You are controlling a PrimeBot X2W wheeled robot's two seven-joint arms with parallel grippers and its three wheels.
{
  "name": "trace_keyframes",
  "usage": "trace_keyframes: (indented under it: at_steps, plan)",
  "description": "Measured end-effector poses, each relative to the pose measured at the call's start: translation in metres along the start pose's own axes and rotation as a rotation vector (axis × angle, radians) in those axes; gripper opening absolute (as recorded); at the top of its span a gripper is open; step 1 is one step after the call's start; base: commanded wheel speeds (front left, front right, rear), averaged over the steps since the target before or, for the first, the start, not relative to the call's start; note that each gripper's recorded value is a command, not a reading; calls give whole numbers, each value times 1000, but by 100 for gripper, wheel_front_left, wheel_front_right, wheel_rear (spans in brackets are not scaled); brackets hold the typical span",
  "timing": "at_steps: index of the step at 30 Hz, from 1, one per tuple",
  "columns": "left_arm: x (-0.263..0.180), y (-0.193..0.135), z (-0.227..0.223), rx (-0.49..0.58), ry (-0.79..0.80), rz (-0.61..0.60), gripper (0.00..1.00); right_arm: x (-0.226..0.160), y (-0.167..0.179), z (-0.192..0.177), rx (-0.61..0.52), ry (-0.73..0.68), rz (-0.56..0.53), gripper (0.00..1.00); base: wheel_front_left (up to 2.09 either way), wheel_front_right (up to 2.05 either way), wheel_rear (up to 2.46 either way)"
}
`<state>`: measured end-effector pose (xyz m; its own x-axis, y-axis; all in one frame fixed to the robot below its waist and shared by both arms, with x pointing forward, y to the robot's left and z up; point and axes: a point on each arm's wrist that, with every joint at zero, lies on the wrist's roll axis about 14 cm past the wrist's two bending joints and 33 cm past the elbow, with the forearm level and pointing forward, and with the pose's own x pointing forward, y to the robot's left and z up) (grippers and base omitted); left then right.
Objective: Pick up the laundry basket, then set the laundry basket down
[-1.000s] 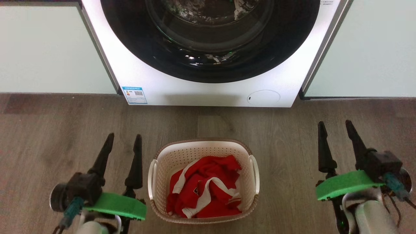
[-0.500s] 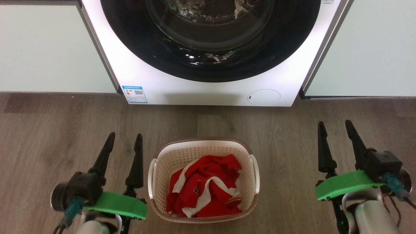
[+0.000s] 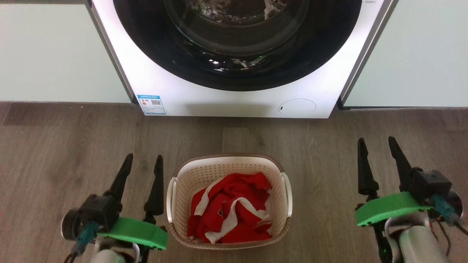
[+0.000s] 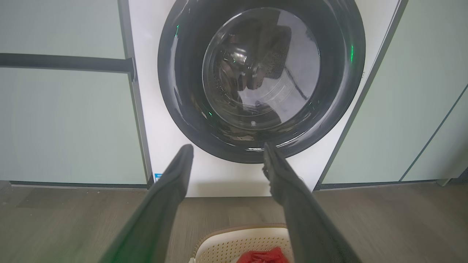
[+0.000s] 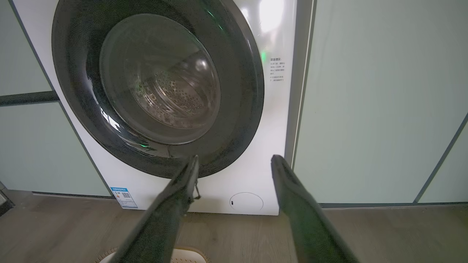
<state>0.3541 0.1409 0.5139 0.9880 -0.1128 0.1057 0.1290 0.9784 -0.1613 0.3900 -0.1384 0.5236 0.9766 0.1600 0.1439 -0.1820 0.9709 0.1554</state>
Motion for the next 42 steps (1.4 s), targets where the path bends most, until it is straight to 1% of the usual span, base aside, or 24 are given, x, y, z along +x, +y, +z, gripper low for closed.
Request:
trace_keyframes:
  at_steps: [15, 20, 21, 26, 28, 42]
  plan:
    - [0, 0, -4, -10, 12, 1, 100, -1, -2, -2, -1, 7, -8, 100, 0, 0, 0]
    - [1, 1, -5, -31, 13, 6, 100, -1, -4, -3, 0, 10, -11, 100, 0, 0, 0]
    - [2, 1, -5, -35, 13, 6, 0, -1, -4, -3, 0, 11, -11, 0, 0, 0, 0]
    - [-16, 7, -39, -41, 126, 32, 0, -18, -7, -37, 15, 120, -30, 0, 0, 0, 0]
    - [-21, 8, -44, -63, 149, 43, 0, -23, -8, -43, 38, 140, -43, 0, 0, 0, 0]
    - [-21, 15, -49, -216, 169, 94, 0, -25, -16, -42, 194, 142, -99, 0, 0, 0, 0]
